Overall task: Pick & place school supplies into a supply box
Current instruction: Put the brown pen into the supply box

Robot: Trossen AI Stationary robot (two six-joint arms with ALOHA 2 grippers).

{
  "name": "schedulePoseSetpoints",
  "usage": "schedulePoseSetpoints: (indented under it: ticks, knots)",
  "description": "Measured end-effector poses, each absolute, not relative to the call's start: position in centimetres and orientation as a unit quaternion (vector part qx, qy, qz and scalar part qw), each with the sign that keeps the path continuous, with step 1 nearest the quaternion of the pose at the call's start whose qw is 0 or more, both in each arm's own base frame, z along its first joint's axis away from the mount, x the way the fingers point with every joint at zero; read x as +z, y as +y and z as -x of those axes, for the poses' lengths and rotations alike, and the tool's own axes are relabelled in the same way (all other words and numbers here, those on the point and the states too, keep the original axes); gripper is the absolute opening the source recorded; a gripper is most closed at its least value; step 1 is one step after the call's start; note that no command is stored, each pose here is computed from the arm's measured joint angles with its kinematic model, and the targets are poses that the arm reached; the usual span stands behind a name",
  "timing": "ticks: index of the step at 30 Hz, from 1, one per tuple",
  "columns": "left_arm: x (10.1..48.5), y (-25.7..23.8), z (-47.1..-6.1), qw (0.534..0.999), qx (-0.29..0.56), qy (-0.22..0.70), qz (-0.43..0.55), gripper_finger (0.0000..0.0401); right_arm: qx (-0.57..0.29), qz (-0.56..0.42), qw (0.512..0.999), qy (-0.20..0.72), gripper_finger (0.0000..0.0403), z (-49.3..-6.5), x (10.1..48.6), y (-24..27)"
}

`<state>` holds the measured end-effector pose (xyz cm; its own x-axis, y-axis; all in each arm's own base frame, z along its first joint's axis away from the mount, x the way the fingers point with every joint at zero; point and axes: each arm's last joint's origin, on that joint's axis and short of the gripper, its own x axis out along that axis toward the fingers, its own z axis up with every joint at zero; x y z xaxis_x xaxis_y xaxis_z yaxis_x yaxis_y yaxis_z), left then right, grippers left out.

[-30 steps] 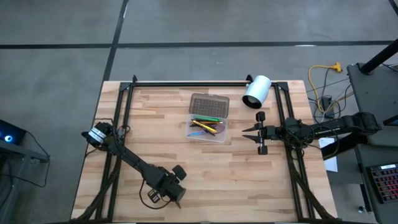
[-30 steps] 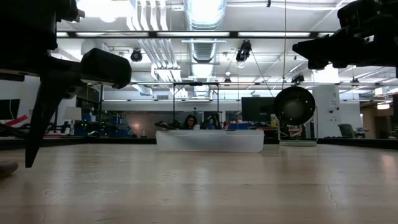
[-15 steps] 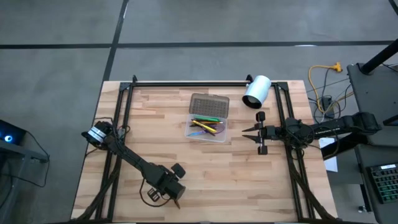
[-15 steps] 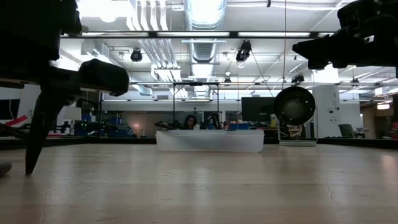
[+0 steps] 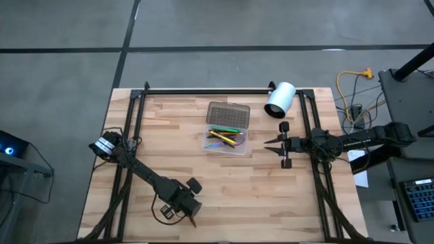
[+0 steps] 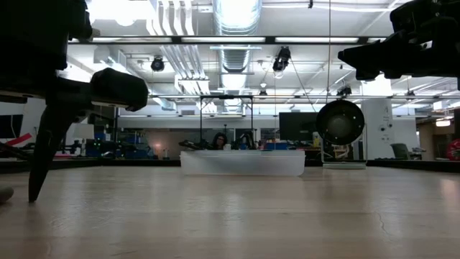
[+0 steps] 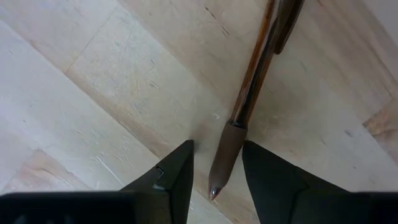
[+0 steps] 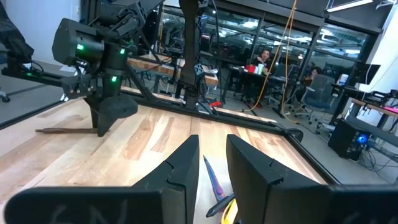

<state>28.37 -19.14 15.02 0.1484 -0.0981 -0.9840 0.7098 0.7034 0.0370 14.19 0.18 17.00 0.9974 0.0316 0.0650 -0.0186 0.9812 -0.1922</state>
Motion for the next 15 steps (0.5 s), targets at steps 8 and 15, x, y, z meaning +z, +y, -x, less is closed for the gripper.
schedulePoseSetpoints:
  ticks: [8, 15]
  knots:
    - [14.95, -19.16, -28.39, 0.712, -0.284, 0.587, -0.260, 0.0109, 0.013, 0.096, 0.995, -0.034, 0.0073, -14.19, 17.00, 0.18]
    - [14.91, -19.19, -28.36, 0.711, -0.287, 0.588, -0.259, 0.0057, 0.013, 0.097, 0.995, -0.034, 0.0073, -14.19, 17.00, 0.18]
